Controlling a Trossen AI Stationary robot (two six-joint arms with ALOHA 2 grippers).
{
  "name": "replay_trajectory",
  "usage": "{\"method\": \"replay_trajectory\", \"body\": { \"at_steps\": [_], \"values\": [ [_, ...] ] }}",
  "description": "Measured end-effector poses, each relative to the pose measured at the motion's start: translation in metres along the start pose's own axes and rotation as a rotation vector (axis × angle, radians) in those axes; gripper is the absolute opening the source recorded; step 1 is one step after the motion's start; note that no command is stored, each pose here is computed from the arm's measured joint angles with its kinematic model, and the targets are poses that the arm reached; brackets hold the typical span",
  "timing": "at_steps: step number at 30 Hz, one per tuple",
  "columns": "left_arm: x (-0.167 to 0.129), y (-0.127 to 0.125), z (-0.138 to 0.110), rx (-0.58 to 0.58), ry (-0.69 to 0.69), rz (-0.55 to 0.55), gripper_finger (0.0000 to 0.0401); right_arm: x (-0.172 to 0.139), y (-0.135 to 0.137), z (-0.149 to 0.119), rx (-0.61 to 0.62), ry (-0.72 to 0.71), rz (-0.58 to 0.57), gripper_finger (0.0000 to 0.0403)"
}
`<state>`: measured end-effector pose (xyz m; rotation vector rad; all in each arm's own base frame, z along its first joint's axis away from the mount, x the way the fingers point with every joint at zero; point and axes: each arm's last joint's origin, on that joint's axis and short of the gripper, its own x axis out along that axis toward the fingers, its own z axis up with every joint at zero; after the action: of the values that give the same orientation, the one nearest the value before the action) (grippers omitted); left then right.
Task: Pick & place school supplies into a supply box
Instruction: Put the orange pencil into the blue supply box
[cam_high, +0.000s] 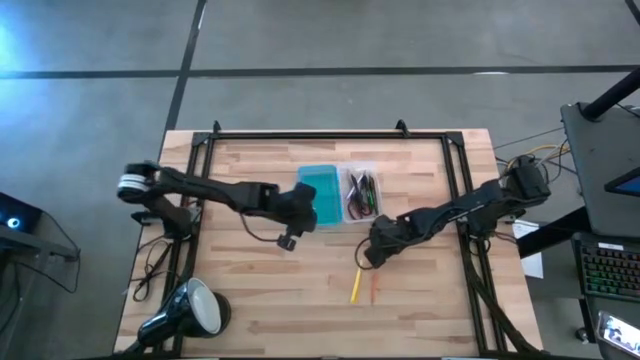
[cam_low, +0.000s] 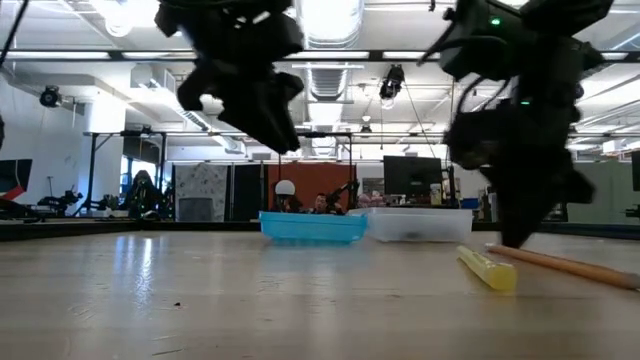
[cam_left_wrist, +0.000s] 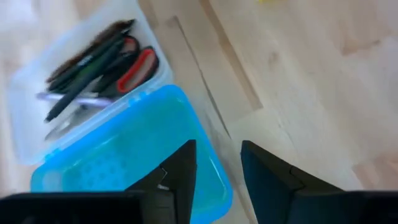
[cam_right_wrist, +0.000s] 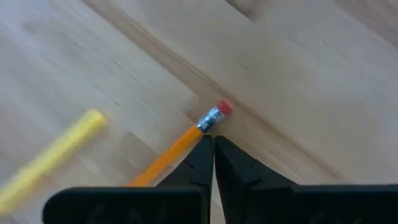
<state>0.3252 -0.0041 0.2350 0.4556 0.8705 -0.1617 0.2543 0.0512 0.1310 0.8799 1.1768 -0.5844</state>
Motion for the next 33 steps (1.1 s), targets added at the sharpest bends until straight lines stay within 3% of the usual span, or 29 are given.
{"method": "replay_trajectory", "body": {
  "at_steps": [9, 14, 19, 22, 26, 33],
  "values": [
    [-0.023, -0.011, -0.027, -0.063, -0.062, 0.065, 0.0112, 0.018, 0.04, 0.029, -0.036, -0.062, 0.135, 0.0009],
    [-0.025, -0.012, -0.027, -0.063, -0.069, 0.069, 0.0112, 0.01, 0.066, 0.039, -0.217, -0.06, 0.197, 0.0009],
    [-0.024, -0.012, -0.027, -0.043, -0.067, 0.073, 0.0112, -0.009, 0.072, 0.039, -0.248, -0.09, 0.045, 0.0009],
    [-0.023, -0.012, -0.028, -0.02, -0.066, 0.066, 0.0112, -0.024, 0.077, 0.029, -0.247, -0.099, 0.026, 0.0009],
    [-0.02, -0.013, -0.027, 0.017, -0.085, 0.044, 0.0112, -0.027, 0.082, -0.003, -0.187, -0.044, -0.001, 0.0009],
    [-0.01, -0.014, -0.026, 0.068, -0.101, 0.015, 0.0112, -0.032, 0.098, -0.067, 0.135, 0.002, 0.071, 0.0009]
  ]
}}
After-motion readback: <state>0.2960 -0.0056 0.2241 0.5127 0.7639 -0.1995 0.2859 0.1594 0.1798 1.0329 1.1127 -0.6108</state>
